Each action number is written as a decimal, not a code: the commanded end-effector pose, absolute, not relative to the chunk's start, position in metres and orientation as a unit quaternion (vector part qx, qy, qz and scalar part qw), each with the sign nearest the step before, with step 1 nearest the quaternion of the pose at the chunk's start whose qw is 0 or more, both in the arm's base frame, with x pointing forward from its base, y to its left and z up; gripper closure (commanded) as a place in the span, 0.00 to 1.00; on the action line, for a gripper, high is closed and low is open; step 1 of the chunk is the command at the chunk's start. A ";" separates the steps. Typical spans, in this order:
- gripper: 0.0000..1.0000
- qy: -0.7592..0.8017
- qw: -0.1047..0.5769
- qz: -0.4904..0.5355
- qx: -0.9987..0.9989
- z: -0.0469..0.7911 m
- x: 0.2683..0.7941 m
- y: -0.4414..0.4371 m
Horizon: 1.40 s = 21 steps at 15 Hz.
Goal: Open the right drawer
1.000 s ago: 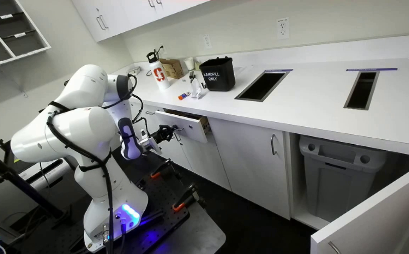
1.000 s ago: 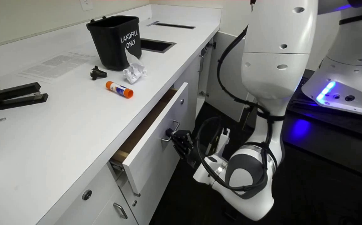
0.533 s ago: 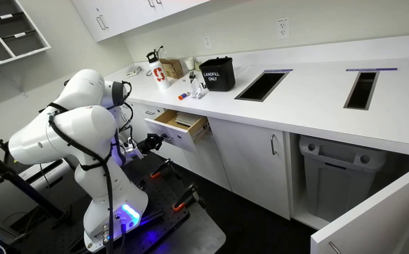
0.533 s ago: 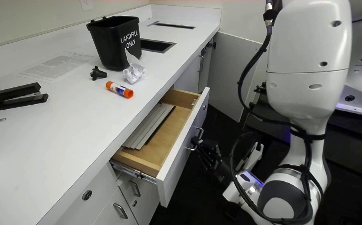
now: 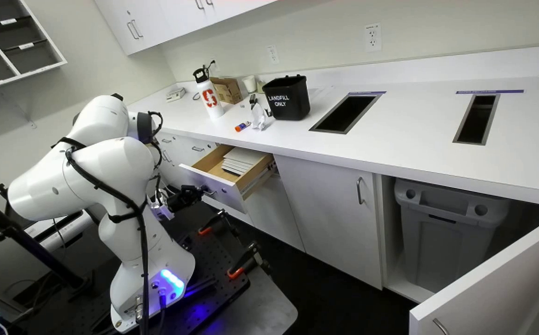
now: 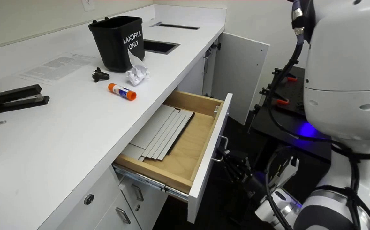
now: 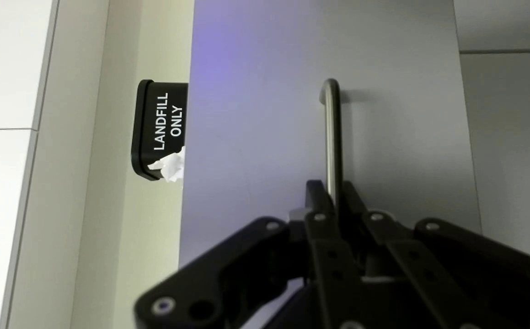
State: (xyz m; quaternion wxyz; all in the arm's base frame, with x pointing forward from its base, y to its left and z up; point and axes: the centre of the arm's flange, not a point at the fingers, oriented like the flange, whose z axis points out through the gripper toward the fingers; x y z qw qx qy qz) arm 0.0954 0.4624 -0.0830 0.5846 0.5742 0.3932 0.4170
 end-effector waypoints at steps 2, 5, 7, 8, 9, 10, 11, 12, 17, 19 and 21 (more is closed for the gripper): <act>0.98 0.393 0.579 0.422 0.577 -0.070 0.063 0.489; 0.96 0.397 0.580 0.419 0.575 -0.068 0.061 0.489; 0.64 0.402 0.574 0.423 0.575 -0.064 0.067 0.491; 0.57 0.408 0.564 0.429 0.576 -0.060 0.066 0.498; 0.51 0.415 0.549 0.440 0.576 -0.054 0.064 0.506; 0.42 0.424 0.531 0.452 0.578 -0.044 0.060 0.515; 0.35 0.432 0.516 0.461 0.579 -0.032 0.054 0.521; 0.27 0.442 0.501 0.456 0.587 -0.022 0.050 0.526; 0.00 0.496 0.497 0.377 0.604 0.035 0.035 0.532; 0.00 0.494 0.500 0.360 0.614 0.058 0.044 0.517; 0.00 0.490 0.490 0.358 0.626 0.080 0.056 0.502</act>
